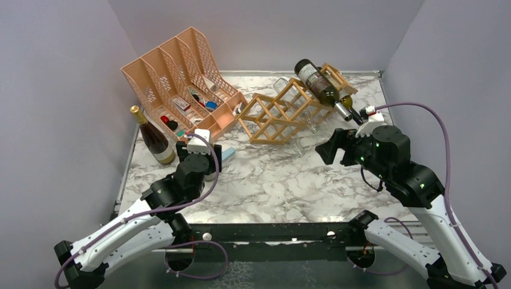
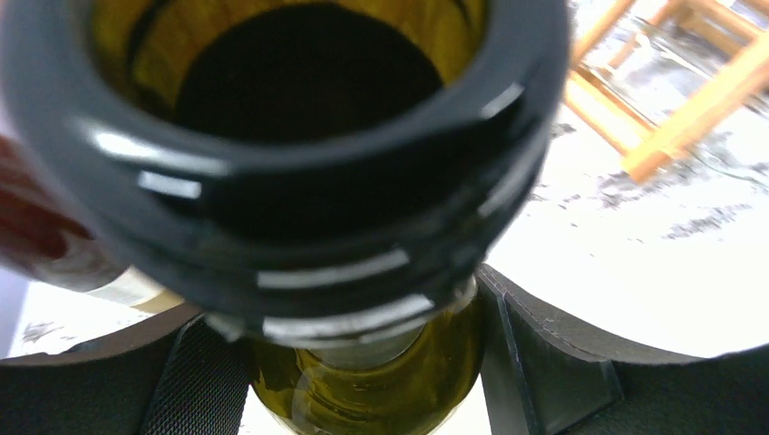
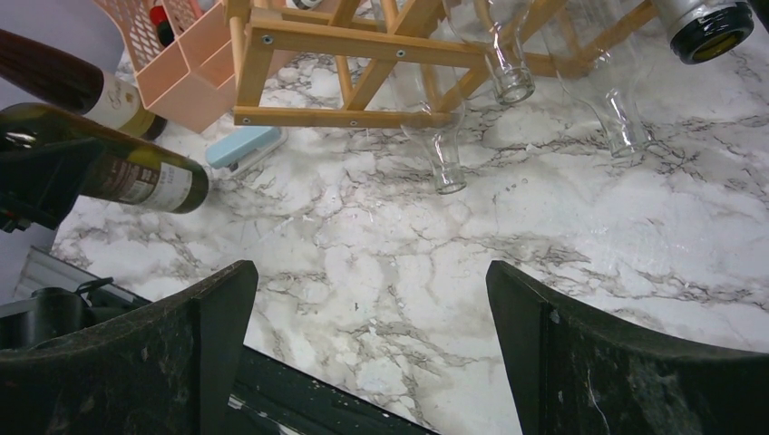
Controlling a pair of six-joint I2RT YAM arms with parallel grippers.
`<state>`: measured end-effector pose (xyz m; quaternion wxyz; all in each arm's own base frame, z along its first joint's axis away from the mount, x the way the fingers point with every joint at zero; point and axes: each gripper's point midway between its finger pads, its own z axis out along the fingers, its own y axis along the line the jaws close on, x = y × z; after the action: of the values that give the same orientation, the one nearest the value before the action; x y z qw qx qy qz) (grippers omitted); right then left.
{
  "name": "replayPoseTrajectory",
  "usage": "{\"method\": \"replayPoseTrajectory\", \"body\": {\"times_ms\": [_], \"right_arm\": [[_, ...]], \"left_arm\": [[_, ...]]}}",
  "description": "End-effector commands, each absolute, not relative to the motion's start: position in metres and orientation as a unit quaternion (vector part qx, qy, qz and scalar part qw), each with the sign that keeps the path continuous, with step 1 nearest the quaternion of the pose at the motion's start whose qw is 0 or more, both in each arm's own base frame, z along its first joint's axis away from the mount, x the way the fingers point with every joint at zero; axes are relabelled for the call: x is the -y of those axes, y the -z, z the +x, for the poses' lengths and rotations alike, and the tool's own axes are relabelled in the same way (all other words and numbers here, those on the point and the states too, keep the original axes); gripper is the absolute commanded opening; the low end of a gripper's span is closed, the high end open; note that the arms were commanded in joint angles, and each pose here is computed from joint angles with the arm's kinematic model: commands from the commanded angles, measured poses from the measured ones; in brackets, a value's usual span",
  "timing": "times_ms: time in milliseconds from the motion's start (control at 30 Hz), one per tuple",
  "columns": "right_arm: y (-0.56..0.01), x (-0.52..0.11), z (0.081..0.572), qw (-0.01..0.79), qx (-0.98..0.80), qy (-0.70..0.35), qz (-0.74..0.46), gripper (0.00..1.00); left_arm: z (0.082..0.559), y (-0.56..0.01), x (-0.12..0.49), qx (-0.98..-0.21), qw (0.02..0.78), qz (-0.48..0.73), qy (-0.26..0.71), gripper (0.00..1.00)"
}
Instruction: Take the wine bottle off the wine rack
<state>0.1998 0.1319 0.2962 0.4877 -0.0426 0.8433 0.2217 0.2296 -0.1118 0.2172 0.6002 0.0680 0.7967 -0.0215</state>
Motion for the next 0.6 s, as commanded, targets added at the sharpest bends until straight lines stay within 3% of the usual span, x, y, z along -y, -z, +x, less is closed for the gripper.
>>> {"method": "replayPoseTrajectory", "body": {"times_ms": [0, 300, 567], "right_arm": [[-0.305, -0.13, 0.2, 0.504, -0.833, -0.226, -0.039, 0.99], [-0.307, -0.13, 0.195, 0.503, -0.831, -0.234, -0.041, 1.0], [-0.31, -0.127, 0.191, 0.509, -0.827, -0.235, -0.046, 1.0]], "left_arm": [[0.236, -0.255, 0.079, -0.766, 0.642, -0.01, -0.005, 0.38], [0.261, -0.239, 0.07, -0.776, 0.63, -0.01, -0.025, 0.38], [0.295, -0.226, 0.024, -0.771, 0.63, -0.091, -0.02, 0.35]]}}
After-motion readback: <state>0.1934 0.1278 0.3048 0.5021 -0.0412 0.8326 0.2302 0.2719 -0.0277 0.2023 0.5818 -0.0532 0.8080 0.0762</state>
